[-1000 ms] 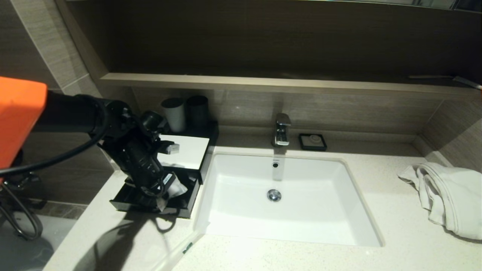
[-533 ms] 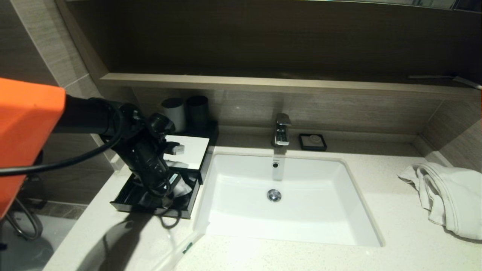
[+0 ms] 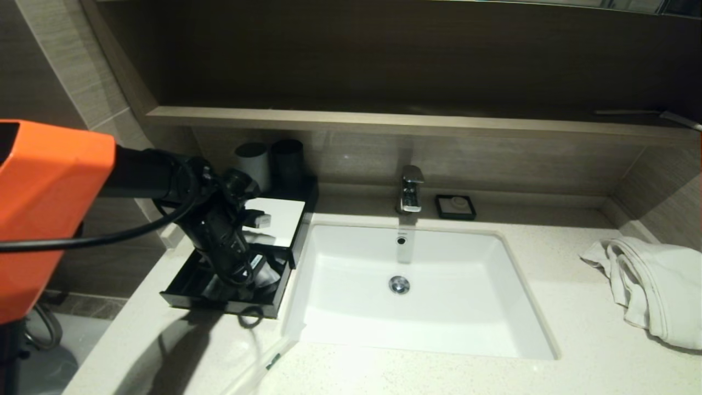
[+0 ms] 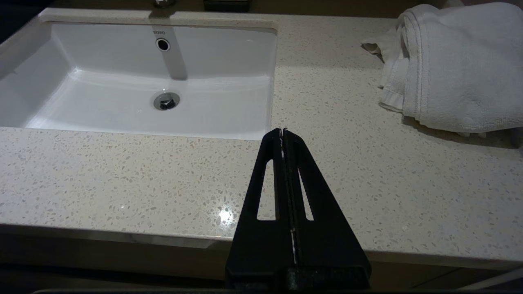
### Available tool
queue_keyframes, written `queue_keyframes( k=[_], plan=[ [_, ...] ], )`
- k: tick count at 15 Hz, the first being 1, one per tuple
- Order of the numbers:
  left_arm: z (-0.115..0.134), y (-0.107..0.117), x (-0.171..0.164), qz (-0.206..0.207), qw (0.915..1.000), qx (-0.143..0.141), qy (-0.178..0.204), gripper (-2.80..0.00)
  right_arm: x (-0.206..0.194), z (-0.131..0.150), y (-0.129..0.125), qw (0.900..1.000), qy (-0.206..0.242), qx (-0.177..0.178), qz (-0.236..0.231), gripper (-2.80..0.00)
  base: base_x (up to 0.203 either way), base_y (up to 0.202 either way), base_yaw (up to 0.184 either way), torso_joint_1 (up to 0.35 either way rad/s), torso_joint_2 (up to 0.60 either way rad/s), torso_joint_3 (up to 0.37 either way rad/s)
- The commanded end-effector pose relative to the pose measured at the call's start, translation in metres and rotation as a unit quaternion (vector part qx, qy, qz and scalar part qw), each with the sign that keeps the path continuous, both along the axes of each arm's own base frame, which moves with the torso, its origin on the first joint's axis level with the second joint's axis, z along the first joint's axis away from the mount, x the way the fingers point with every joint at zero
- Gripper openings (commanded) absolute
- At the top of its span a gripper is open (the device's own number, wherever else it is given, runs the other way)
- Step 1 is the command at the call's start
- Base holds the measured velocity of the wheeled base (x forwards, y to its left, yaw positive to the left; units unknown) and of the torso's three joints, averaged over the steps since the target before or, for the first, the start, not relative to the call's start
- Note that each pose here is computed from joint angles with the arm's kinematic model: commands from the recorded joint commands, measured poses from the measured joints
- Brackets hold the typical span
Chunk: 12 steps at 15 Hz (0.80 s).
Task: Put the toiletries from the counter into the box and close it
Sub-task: Place the bathroom toiletry into the drawer
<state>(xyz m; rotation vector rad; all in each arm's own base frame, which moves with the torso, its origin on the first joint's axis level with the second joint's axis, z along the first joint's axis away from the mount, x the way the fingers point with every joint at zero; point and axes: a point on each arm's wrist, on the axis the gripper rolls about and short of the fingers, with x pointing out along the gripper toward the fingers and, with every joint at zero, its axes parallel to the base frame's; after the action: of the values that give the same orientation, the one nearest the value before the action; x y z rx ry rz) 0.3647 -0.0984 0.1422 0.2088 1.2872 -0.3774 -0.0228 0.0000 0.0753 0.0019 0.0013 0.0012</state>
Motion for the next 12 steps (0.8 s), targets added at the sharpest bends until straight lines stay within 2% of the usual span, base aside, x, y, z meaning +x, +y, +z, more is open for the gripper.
queue_keyframes(
  k=[1,12],
  plan=[
    [-0.004,-0.001,0.002,0.000,1.0000,0.001,0.006,-2.80,0.000,0.000,0.000,1.000,0.000,0.000,0.000,-2.80,0.000,0.000,0.000,0.000,0.00,0.000],
    [-0.011,-0.008,0.029,0.015,0.9998,-0.008,-0.011,-2.80,0.000,0.000,0.000,1.000,0.000,0.000,0.001,-2.80,0.000,0.000,0.000,0.000,0.00,0.000]
  ],
)
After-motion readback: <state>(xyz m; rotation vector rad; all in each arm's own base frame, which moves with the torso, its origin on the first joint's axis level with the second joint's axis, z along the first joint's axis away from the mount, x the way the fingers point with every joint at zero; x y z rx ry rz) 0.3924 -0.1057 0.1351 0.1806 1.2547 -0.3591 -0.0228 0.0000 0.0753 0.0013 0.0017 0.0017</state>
